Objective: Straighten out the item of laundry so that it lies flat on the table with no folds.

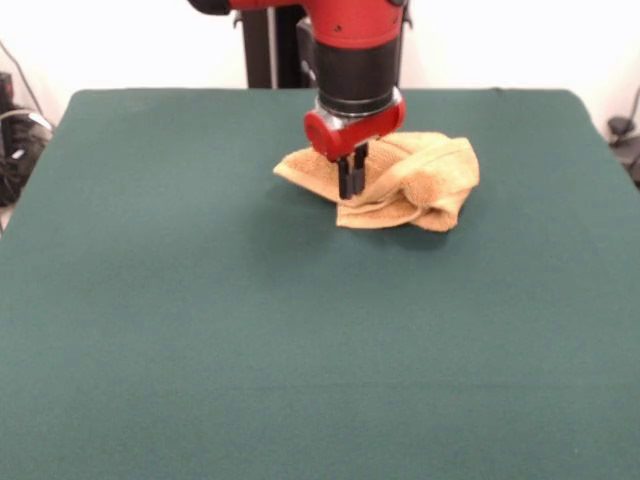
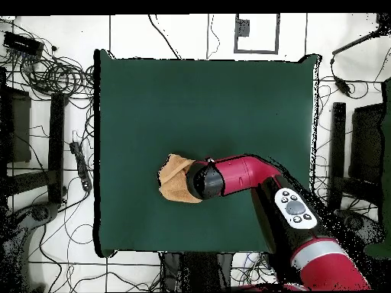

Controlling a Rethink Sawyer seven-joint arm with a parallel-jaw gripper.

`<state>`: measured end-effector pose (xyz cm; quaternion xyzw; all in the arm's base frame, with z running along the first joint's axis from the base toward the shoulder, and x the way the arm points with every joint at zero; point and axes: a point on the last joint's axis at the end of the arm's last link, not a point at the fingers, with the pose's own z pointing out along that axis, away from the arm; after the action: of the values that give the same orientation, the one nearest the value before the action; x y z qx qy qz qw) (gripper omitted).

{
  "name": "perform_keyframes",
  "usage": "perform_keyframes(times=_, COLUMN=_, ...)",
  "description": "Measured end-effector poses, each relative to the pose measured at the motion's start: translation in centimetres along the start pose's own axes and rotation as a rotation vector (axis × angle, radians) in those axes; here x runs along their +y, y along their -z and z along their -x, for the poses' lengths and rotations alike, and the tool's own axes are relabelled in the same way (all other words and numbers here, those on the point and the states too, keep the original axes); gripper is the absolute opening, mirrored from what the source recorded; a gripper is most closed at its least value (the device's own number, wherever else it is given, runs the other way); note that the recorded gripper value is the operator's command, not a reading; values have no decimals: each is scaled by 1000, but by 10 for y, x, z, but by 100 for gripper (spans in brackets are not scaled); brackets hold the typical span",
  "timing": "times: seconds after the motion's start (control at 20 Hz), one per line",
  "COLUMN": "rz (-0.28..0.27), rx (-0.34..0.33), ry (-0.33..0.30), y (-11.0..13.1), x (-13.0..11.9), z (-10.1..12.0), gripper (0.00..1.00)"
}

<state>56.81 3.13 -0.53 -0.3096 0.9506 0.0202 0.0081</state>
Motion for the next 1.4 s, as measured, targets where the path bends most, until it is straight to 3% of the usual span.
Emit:
perform_keyframes(times=0.55, rz=-19, rx=1, ry=-19, y=21, x=-10, z=7, gripper=0)
perform_keyframes(times=1.2, rz=-13, rx=6, ry=-12, y=17, x=-6, z=6, gripper=0)
perform_keyframes(times=1.25, rz=-13, rx=6, ry=-10, y=17, x=-5, z=6, gripper=100)
perform_keyframes(times=1.4, rz=-13, rx=7, ry=-9, y=17, x=-5, z=6, gripper=100)
